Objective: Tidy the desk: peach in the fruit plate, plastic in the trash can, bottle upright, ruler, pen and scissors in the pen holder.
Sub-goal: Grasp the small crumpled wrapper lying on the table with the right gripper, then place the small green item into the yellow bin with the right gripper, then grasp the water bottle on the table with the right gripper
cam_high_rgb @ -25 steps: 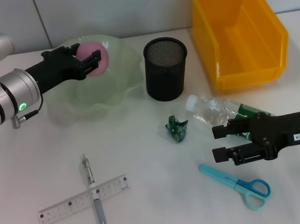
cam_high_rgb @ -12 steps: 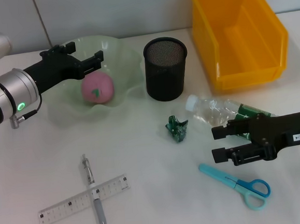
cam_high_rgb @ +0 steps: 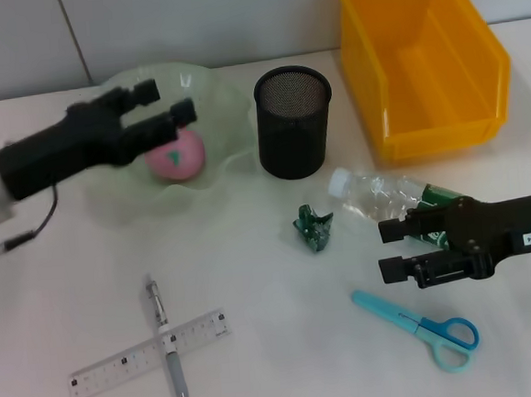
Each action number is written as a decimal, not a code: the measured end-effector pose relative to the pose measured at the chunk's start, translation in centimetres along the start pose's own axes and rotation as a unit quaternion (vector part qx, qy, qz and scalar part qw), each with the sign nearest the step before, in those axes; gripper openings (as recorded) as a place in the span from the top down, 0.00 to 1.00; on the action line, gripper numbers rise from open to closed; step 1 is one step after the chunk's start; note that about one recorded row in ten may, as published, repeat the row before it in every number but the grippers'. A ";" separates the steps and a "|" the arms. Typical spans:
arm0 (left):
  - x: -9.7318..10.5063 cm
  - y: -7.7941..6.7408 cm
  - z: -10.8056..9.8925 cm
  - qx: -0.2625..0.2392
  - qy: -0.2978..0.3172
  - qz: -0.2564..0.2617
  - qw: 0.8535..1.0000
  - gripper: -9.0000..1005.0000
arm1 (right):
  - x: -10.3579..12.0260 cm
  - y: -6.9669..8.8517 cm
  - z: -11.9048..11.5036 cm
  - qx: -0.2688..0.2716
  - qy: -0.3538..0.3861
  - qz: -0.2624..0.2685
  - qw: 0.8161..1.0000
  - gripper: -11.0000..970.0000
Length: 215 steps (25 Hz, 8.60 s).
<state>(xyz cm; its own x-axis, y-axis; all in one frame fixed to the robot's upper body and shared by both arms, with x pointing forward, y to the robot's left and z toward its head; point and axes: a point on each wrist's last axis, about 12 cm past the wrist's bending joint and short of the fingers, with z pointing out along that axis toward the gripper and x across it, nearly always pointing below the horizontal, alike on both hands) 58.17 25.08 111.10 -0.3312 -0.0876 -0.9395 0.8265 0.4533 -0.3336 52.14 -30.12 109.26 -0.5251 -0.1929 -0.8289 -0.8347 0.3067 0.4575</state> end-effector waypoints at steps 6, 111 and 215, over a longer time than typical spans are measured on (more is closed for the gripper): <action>2.9 -2.8 -2.4 0.092 0.051 -0.027 0.994 0.17 | -0.4 -0.1 -0.2 0.001 0.005 -0.006 1.000 0.20; 5.5 -4.2 -4.1 0.122 0.109 -0.022 0.986 0.17 | -19.9 -1.5 3.2 0.300 0.074 -0.129 0.942 0.70; 4.8 -4.6 -3.2 0.144 0.100 -0.015 0.984 0.17 | -15.0 -0.6 5.1 0.278 0.407 -0.030 0.869 0.20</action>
<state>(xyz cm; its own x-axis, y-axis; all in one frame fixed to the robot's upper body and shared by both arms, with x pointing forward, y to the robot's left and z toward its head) 51.34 25.44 108.37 -0.4163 0.0925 -0.9045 0.9003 0.1805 -0.3960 61.36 -22.66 119.74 -0.6161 -0.7504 -0.2393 -0.7740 0.6332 0.0072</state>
